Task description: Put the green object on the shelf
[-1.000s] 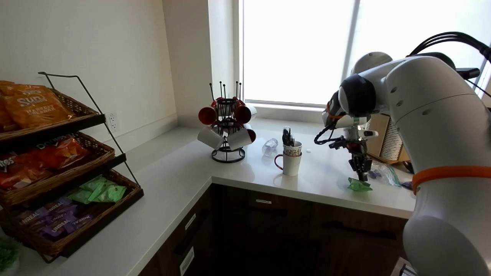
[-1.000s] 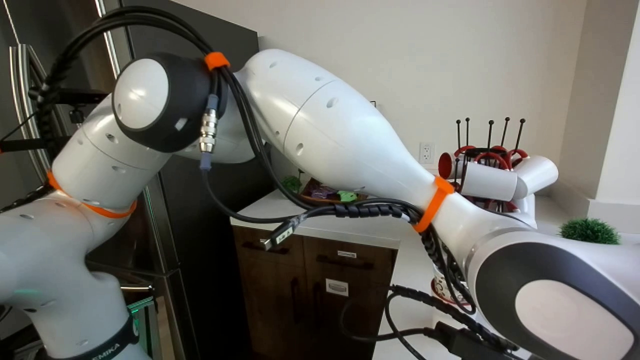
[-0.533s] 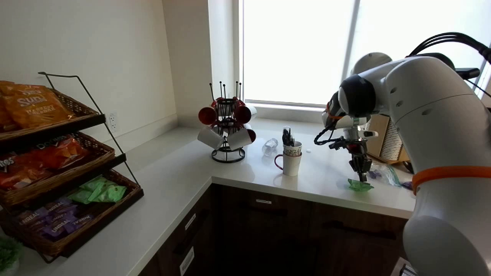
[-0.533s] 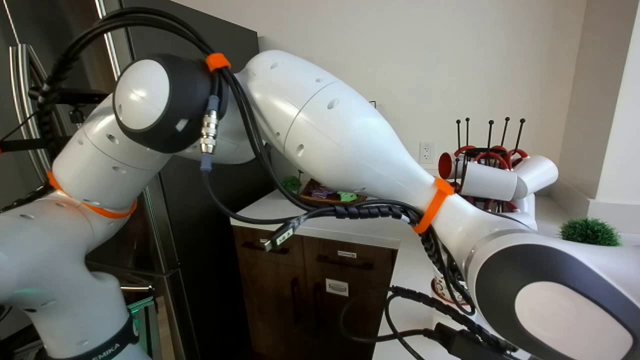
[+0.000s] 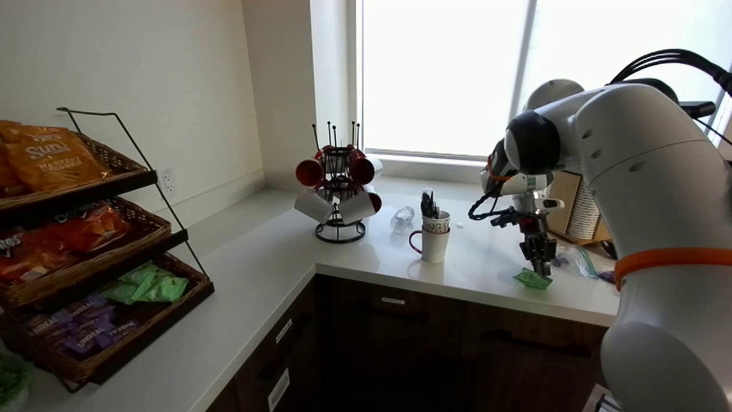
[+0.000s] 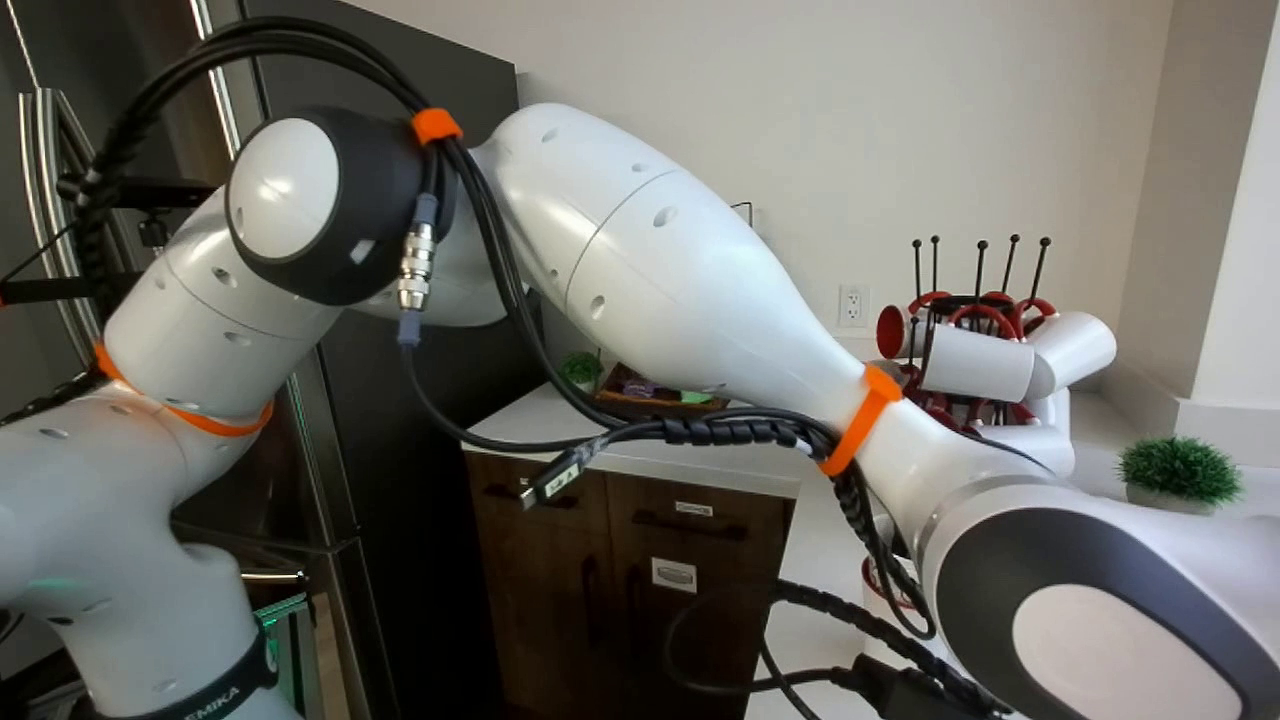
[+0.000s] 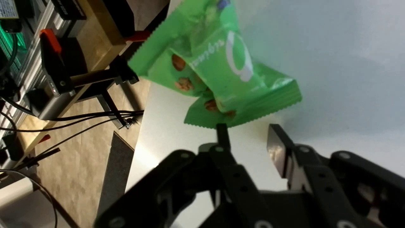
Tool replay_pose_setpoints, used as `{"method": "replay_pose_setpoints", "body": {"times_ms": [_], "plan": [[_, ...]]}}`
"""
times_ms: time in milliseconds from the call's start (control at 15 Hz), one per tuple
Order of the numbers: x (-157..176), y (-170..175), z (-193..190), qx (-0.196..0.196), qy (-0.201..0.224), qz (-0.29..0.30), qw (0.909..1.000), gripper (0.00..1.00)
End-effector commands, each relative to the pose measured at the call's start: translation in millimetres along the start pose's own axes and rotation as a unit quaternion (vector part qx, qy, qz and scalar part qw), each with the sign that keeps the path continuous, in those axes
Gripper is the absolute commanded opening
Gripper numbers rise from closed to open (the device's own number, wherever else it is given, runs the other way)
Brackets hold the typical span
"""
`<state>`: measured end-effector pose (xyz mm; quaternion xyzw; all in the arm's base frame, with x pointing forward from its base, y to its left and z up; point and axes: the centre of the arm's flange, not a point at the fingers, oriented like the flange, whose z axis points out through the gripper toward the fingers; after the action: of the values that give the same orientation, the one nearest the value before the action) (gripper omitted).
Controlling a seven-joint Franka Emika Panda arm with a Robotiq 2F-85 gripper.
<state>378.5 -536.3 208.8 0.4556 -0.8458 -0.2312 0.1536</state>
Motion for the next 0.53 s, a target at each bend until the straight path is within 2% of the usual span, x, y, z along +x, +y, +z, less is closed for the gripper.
{"method": "replay_pose_setpoints", "body": {"times_ms": [0, 67, 200, 267, 400, 467], "plan": [[-8, 19, 13, -0.004, -0.006, -0.018, 0.9998, 0.55], [-10, 21, 13, -0.004, -0.007, -0.024, 0.9997, 0.61], [-12, 25, 12, -0.005, -0.007, -0.035, 0.9994, 0.62], [-14, 26, 13, -0.005, -0.009, -0.043, 0.9990, 0.67], [-18, 29, 12, -0.004, -0.010, -0.054, 0.9985, 0.68], [-20, 32, 12, -0.004, -0.010, -0.060, 0.9981, 0.71]]}}
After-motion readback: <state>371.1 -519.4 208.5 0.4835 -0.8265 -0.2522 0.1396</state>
